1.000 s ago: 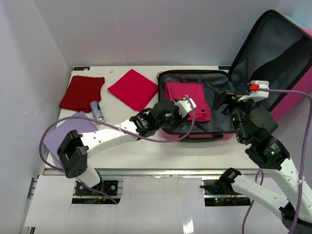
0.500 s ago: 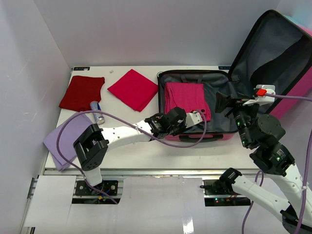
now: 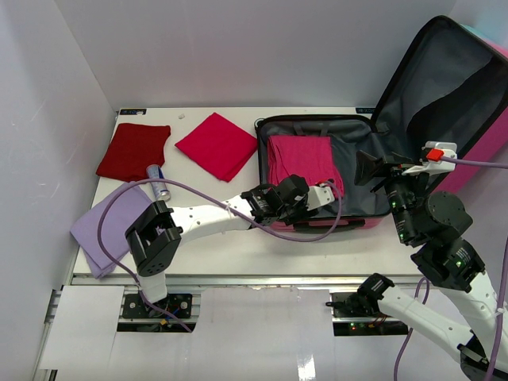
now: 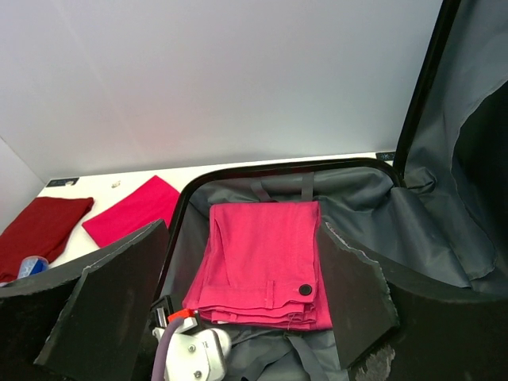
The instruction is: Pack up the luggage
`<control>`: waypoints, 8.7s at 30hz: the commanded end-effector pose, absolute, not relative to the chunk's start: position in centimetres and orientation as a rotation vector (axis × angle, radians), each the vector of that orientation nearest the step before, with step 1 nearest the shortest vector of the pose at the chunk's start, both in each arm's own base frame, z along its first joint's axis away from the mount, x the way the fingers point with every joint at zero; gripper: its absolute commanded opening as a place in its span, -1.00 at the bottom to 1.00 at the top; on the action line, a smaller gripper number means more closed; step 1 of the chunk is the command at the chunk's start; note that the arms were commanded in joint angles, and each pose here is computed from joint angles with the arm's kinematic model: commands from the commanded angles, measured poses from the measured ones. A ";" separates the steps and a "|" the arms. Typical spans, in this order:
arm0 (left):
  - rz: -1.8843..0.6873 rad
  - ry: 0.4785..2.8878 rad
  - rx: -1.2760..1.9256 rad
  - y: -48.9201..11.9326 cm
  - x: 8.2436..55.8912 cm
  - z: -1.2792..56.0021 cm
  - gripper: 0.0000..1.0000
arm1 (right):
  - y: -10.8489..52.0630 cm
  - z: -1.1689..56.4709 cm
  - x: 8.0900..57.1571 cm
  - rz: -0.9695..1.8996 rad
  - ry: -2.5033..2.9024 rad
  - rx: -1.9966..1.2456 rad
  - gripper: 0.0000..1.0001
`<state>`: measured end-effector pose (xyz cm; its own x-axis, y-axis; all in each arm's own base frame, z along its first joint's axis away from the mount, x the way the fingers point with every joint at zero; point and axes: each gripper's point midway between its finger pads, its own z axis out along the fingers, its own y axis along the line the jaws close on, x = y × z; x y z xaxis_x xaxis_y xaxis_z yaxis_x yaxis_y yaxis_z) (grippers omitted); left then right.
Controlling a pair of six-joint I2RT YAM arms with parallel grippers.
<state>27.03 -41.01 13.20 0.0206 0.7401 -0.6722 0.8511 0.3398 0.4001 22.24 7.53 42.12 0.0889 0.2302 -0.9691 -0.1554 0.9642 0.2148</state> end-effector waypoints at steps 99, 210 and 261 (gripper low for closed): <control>-0.479 2.025 0.262 -22.9 39.5 18.8 -1.00 | 9.6 43.8 21.6 0.387 1.441 -0.028 0.62; -0.228 1.842 -0.567 -10.3 41.9 21.5 0.73 | 7.7 45.4 19.8 0.418 1.366 0.011 0.64; 0.467 2.160 -1.118 -9.5 30.1 2.1 0.05 | 9.0 44.8 20.5 0.417 1.396 -0.026 0.64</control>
<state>28.76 -3.59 2.43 -0.3832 -0.5649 -0.7308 -0.8730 0.4799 0.0868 20.92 9.22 42.81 0.0722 0.2448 -0.9669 -0.2865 0.9336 0.2150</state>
